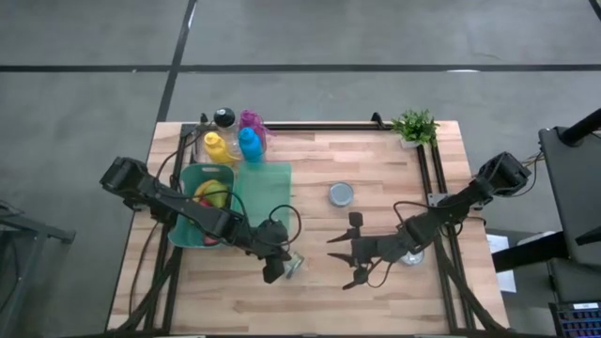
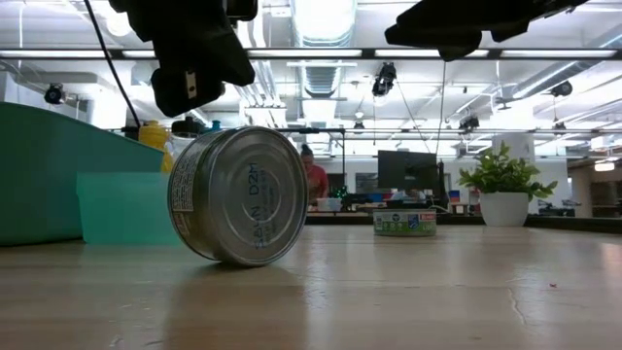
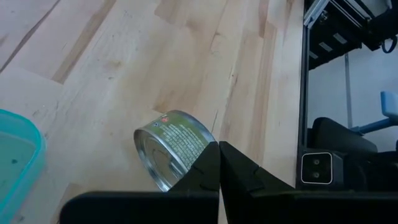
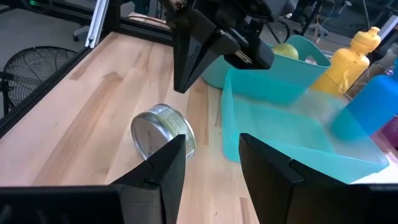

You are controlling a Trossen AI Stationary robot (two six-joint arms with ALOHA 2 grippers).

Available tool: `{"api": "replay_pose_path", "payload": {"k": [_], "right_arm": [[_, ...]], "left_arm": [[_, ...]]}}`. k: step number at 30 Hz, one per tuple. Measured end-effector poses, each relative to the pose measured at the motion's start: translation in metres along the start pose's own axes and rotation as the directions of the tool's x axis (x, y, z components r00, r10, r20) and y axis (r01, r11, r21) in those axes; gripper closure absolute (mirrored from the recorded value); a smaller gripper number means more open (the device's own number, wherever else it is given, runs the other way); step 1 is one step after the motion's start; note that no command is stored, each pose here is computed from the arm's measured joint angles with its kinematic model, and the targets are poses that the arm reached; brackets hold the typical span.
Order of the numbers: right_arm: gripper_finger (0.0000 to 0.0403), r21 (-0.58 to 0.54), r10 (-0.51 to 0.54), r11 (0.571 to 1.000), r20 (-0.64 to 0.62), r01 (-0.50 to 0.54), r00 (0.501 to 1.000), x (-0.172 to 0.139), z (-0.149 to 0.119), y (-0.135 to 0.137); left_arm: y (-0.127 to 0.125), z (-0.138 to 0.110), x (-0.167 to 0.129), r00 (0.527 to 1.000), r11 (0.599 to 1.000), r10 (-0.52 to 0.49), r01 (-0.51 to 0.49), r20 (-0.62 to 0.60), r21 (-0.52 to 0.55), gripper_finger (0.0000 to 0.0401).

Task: Pick & Place Food Item
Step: Put the bottom green tuna can into the light green bin

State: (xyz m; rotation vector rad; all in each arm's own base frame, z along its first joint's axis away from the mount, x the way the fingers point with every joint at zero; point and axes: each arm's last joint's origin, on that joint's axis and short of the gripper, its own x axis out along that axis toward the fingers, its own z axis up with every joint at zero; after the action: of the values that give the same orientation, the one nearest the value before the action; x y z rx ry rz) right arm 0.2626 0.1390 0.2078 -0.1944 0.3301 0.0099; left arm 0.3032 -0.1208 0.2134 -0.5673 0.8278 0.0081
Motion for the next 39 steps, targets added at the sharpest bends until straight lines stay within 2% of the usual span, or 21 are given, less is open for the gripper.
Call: {"api": "replay_pose_path", "payload": {"k": [14, 22, 28, 33, 39], "right_arm": [[0.0256, 0.000, 0.001, 1.000, 0.000, -0.001, 1.000, 0.000, 0.000, 0.000], [0.0256, 0.000, 0.001, 1.000, 0.000, -0.001, 1.000, 0.000, 0.000, 0.000], [0.0256, 0.001, 0.002, 1.000, 0.001, -0.002, 1.000, 0.000, 0.000, 0.000], [0.0256, 0.001, 0.002, 1.000, 0.002, -0.002, 1.000, 0.000, 0.000, 0.000], [0.0256, 0.001, 0.002, 1.000, 0.002, -0.002, 1.000, 0.000, 0.000, 0.000]], "left_arm": [[0.001, 0.001, 0.000, 1.000, 1.000, 0.017, -0.017, 0.016, -0.014, 0.0398], [0.004, -0.001, 0.000, 0.997, 0.982, 0.075, -0.071, 0.021, -0.176, 0.0398], [0.013, -0.006, -0.007, 0.984, 0.936, 0.178, -0.178, -0.028, -0.304, 0.0398], [0.006, 0.002, -0.011, 0.985, 0.936, 0.173, -0.171, -0.022, -0.307, 0.0398], [-0.008, 0.019, -0.029, 0.973, 0.933, 0.231, -0.228, -0.022, -0.280, 0.0398]]}}
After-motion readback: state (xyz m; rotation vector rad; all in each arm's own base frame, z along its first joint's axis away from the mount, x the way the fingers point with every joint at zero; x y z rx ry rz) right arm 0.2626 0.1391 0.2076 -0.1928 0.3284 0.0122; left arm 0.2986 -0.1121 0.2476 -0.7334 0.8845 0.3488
